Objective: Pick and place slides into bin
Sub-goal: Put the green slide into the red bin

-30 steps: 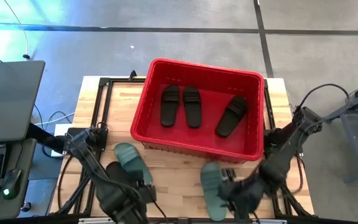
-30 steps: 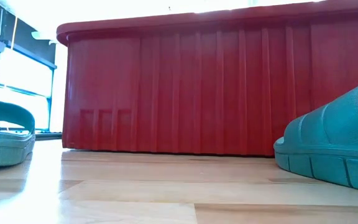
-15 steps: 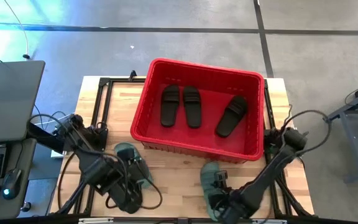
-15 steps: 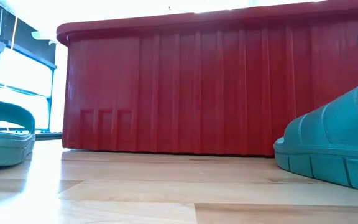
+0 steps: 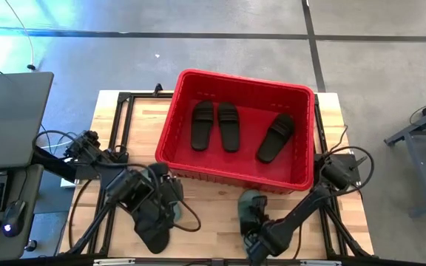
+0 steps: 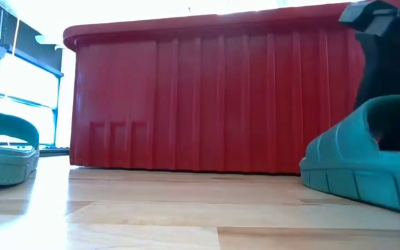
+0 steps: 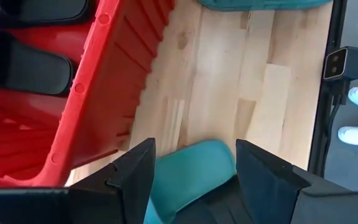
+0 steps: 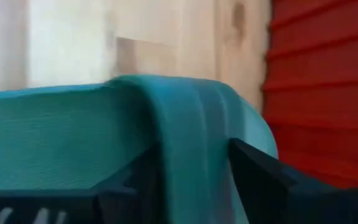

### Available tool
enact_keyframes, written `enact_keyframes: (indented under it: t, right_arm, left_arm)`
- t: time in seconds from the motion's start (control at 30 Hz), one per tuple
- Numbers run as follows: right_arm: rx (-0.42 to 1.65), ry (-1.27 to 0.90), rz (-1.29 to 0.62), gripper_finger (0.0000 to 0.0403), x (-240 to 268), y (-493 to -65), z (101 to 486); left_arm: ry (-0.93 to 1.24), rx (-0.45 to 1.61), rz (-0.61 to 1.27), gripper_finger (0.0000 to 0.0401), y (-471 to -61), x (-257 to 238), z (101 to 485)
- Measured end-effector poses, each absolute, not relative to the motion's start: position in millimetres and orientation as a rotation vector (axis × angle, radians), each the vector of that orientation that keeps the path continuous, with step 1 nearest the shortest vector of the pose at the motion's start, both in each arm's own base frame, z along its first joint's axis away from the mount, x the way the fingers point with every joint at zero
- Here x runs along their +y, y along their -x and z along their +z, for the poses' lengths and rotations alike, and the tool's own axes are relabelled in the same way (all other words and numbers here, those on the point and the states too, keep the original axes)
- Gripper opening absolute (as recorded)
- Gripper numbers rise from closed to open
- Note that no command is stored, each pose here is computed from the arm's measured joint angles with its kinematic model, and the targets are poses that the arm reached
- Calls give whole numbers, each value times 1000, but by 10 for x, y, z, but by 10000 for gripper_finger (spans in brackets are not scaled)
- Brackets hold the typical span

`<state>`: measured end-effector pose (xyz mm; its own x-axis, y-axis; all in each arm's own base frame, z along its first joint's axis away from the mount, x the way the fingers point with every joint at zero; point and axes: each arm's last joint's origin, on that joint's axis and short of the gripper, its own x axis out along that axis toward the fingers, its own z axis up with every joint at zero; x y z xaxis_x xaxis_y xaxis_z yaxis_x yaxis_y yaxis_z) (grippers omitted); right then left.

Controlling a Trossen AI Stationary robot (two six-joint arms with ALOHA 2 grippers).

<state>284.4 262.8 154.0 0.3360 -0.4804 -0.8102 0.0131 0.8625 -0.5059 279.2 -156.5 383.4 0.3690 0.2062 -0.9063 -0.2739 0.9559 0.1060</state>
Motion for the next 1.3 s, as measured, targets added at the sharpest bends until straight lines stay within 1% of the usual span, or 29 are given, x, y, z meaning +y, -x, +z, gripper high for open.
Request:
enact_keyframes:
  t: [0.1, 0.17, 0.23, 0.27, 0.3, 0.4, 0.53, 0.63, 0.73, 0.93, 1.0, 1.1, 1.2, 1.3]
  right_arm:
    - [1219, 429, -349, 121, 2581, -2863, 1560]
    - [1244, 425, -334, 83, 2563, -2869, 1572]
    - [1269, 412, -327, 36, 2551, -2872, 1581]
    - [1282, 410, -329, 19, 2550, -2870, 1605]
    - [1291, 410, -329, 11, 2556, -2872, 1645]
    - [1276, 434, -351, 17, 2589, -2891, 1864]
    - [1221, 463, -341, 5, 2664, -2926, 2327]
    - [1128, 455, -362, 5, 2696, -2925, 2717]
    - [1065, 445, -333, 3, 2676, -2940, 2980]
    - [982, 331, -266, 2, 2613, -3031, 3433]
    - [927, 264, -255, 2, 2576, -3051, 3621]
    - [799, 242, -248, 1, 2516, -3016, 3818]
    - [699, 295, -314, 1, 2367, -2929, 4003]
    - [599, 389, -497, 1, 2143, -2874, 4132]
  left_arm:
    - [50, 1157, 300, 205, -2806, -1537, 3835]
    - [39, 1154, 289, 205, -2790, -1526, 3855]
    - [39, 1150, 284, 205, -2772, -1517, 3876]
    - [40, 1147, 282, 205, -2763, -1516, 3885]
    - [39, 1146, 279, 205, -2757, -1520, 3889]
    - [33, 1142, 275, 205, -2748, -1513, 3901]
    - [-1, 1142, 248, 205, -2729, -1502, 3923]
    - [-8, 1140, 247, 205, -2731, -1499, 3924]
    - [-47, 1135, 238, 205, -2731, -1495, 3926]
    - [-74, 1126, 242, 205, -2734, -1490, 3928]
    - [-74, 1128, 239, 205, -2733, -1491, 3928]
    - [-70, 1133, 228, 205, -2724, -1508, 3927]
    - [-76, 1135, 220, 205, -2719, -1516, 3927]
    - [-73, 1148, 200, 205, -2717, -1521, 3924]
